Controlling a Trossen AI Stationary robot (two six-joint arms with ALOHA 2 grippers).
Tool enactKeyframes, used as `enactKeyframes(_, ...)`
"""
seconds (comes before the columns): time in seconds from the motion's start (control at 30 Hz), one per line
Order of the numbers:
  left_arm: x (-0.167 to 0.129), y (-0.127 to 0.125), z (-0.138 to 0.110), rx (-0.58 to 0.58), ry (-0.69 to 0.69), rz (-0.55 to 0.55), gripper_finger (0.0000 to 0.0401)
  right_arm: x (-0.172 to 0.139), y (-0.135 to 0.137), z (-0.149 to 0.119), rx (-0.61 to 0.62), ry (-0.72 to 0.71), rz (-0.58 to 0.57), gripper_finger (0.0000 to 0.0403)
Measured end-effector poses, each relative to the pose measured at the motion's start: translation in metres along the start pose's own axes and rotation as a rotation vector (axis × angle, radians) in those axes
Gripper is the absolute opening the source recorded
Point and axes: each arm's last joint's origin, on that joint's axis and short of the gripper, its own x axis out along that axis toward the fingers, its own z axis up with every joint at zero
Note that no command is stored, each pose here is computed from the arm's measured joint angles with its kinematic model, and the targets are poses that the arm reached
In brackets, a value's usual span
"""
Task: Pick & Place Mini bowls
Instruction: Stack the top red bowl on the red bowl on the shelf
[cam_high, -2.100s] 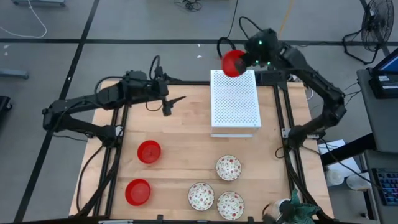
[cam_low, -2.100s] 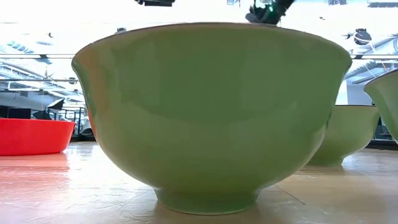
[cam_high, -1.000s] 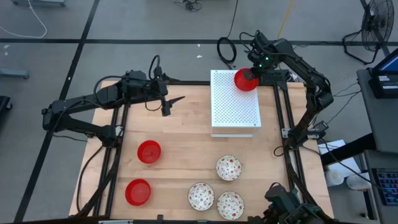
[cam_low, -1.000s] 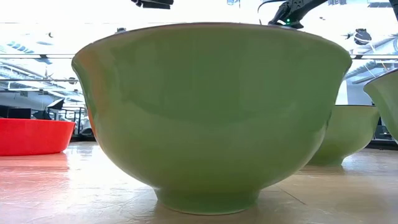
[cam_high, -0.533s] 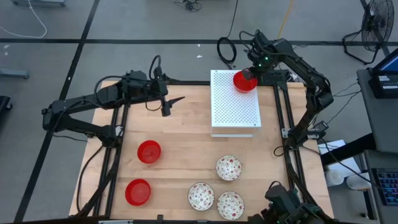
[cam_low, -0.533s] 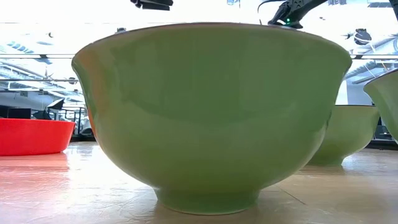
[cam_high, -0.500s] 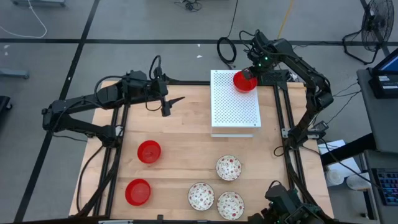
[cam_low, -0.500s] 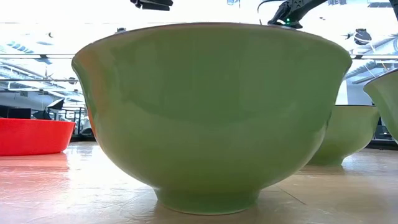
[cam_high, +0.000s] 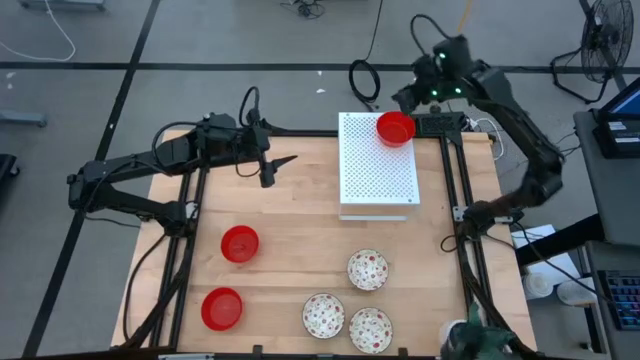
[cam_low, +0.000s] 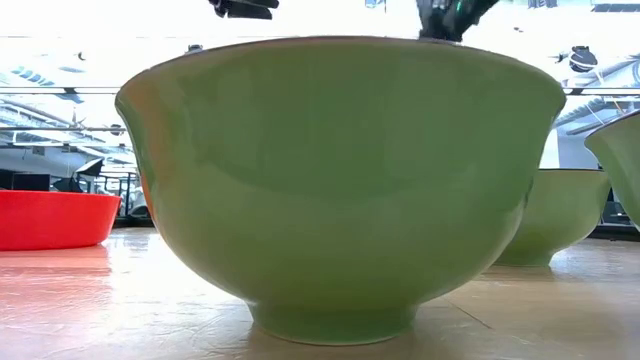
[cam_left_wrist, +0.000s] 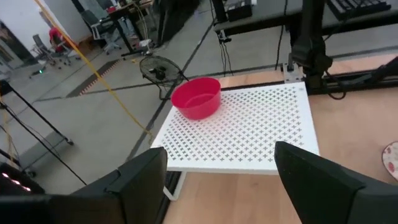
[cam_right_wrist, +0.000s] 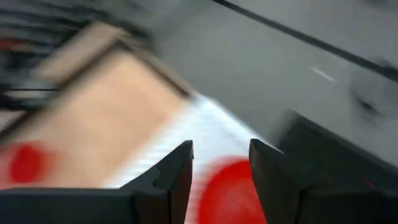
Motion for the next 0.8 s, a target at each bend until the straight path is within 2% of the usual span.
enactKeyframes(0.1, 0.002, -0.001, -0.001, -0.020, 0.010, -0.003, 0.0296, -0.013, 0.036, -0.009, -0.108, -0.081, 0.237, 0.0138)
enactKeyframes(0.2, 0.002, -0.001, -0.004, -0.067, 0.033, -0.009, 0.0296, -0.020, 0.072, -0.030, -0.222, -0.147, 0.414, 0.0134)
enactKeyframes(0.37, 0.002, -0.004, -0.013, -0.124, 0.131, -0.031, 0.0296, -0.020, 0.117, -0.081, -0.355, -0.284, 0.683, 0.0130)
enactKeyframes(0.5, 0.000, -0.008, -0.023, -0.230, 0.242, -0.044, 0.0296, -0.011, 0.139, -0.128, -0.456, -0.412, 0.869, 0.0130)
enactKeyframes(0.6, -0.003, -0.013, -0.030, -0.341, 0.336, -0.051, 0.0296, 0.000, 0.151, -0.160, -0.503, -0.496, 0.881, 0.0130)
enactKeyframes(0.73, -0.009, -0.026, -0.047, -0.453, 0.556, -0.055, 0.0296, 0.008, 0.163, -0.190, -0.567, -0.516, 0.778, 0.0130)
enactKeyframes(0.8, -0.016, -0.029, -0.055, -0.512, 0.665, -0.013, 0.0296, 0.010, 0.169, -0.199, -0.568, -0.513, 0.720, 0.0130)
